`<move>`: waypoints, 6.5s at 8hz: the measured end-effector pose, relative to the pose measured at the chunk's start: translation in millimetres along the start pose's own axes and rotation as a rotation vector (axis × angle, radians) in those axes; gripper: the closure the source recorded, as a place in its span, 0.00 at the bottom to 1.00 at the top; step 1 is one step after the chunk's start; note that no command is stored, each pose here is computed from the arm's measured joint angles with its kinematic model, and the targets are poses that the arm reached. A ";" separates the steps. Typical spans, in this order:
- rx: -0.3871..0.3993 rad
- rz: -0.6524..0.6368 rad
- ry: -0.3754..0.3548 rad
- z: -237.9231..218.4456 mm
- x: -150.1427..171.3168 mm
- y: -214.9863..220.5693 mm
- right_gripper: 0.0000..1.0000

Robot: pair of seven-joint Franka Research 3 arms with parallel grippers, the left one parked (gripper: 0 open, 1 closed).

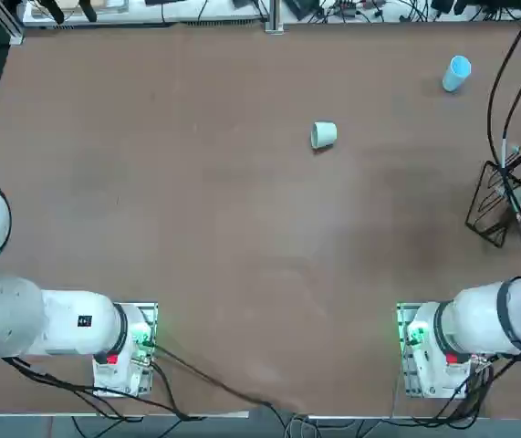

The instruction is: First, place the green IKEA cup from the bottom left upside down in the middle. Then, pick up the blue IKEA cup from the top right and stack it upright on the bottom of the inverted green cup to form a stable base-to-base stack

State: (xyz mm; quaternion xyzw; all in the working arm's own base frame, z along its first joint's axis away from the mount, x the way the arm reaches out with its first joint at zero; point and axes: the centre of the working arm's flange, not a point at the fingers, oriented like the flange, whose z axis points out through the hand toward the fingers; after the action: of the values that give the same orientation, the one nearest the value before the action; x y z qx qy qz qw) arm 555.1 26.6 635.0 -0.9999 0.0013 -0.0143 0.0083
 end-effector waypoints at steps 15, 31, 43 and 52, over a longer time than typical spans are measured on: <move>0.059 -1.211 -0.048 204.4 39.0 -233.1 0.00; 0.405 -1.715 0.051 430.2 45.0 -220.8 0.01; 0.369 -1.742 0.064 448.5 23.9 -233.5 0.13; 0.264 -1.713 -0.001 344.2 70.7 -143.8 0.14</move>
State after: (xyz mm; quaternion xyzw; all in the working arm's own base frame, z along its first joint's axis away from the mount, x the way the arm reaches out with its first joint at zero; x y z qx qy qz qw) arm 636.0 175.9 295.4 -0.6473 -0.7540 -0.0154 0.1107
